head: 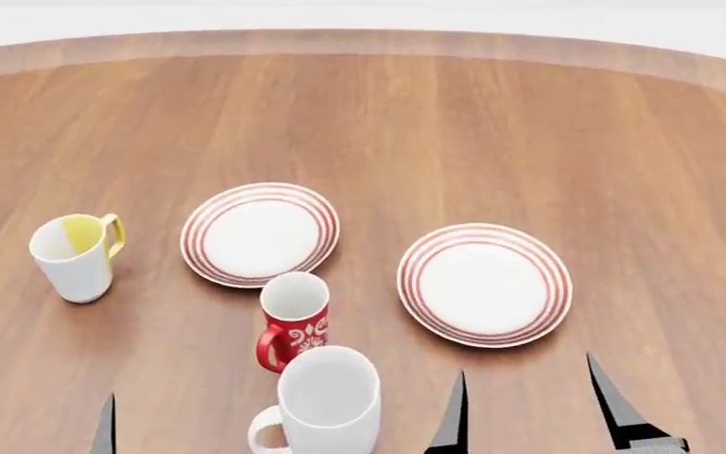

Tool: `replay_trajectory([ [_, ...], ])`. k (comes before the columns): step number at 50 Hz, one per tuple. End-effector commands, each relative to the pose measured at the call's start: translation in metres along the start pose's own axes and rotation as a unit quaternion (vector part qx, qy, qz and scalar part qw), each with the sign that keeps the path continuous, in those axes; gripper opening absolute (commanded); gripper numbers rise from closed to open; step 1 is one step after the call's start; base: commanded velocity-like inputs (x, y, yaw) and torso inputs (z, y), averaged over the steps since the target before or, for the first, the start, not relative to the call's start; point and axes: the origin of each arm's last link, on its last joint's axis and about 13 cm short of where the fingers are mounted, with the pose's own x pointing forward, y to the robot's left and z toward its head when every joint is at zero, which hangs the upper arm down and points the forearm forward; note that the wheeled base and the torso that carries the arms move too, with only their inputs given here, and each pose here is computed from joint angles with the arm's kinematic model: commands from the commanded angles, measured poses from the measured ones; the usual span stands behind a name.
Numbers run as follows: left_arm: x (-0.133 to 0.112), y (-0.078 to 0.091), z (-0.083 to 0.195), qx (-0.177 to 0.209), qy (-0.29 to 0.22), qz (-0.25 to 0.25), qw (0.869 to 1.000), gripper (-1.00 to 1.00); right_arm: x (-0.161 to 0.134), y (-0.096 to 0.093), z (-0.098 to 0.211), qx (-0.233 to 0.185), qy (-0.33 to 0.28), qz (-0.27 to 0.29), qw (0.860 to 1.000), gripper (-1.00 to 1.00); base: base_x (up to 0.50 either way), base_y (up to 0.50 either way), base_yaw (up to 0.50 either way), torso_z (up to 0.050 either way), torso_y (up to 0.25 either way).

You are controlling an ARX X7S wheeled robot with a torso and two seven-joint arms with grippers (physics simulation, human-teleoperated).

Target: Put the white mug on the left plate.

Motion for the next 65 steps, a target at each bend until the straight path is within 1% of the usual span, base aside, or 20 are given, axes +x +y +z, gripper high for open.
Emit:
replay_trajectory([
  [1,0.0002,-0.0003,-0.0009,-0.002,0.002,-0.001,1.0,1.0,0.0014,0.001,-0.0002,0.002,0.0,0.002,1.0,1.0,0.27,0.0,0.0,0.0,0.0],
  [11,-0.0018,-0.0006,-0.0026,-0.003,0.003,-0.001,1.0,1.0,-0.0007,0.0003,-0.0025,0.006,0.002,0.0,1.0,1.0,0.28,0.0,0.0,0.0,0.0],
  [14,-0.002,-0.0004,-0.0018,-0.003,0.003,-0.001,1.0,1.0,-0.0007,-0.0005,-0.0031,0.0,0.001,-0.004,1.0,1.0,0.29,0.02,0.0,0.0,0.0],
  [15,-0.002,-0.0004,-0.0023,-0.004,0.002,-0.001,1.0,1.0,-0.0008,-0.0008,-0.0026,0.005,0.0,-0.005,1.0,1.0,0.32,0.18,0.0,0.0,0.0],
  [24,-0.0013,-0.0007,-0.0033,-0.004,0.003,-0.002,1.0,1.0,-0.0007,-0.0005,-0.0048,0.0,-0.001,-0.006,1.0,1.0,0.32,0.19,0.0,0.0,0.0],
  [31,-0.0008,-0.0014,-0.0037,-0.003,0.002,-0.002,1.0,1.0,-0.0009,-0.0013,-0.0047,0.009,0.001,-0.01,1.0,1.0,0.36,0.21,0.0,0.0,0.002],
  [59,-0.0011,-0.0029,-0.0013,-0.002,-0.002,-0.003,1.0,1.0,-0.0009,-0.0018,-0.0042,0.015,-0.001,-0.013,1.0,1.0,0.36,0.02,0.0,0.0,0.0],
  [65,-0.0015,-0.0026,-0.0024,-0.002,-0.001,-0.002,1.0,1.0,-0.0006,-0.0015,-0.0055,0.01,-0.005,-0.023,1.0,1.0,0.25,0.0,0.0,0.0,0.0],
])
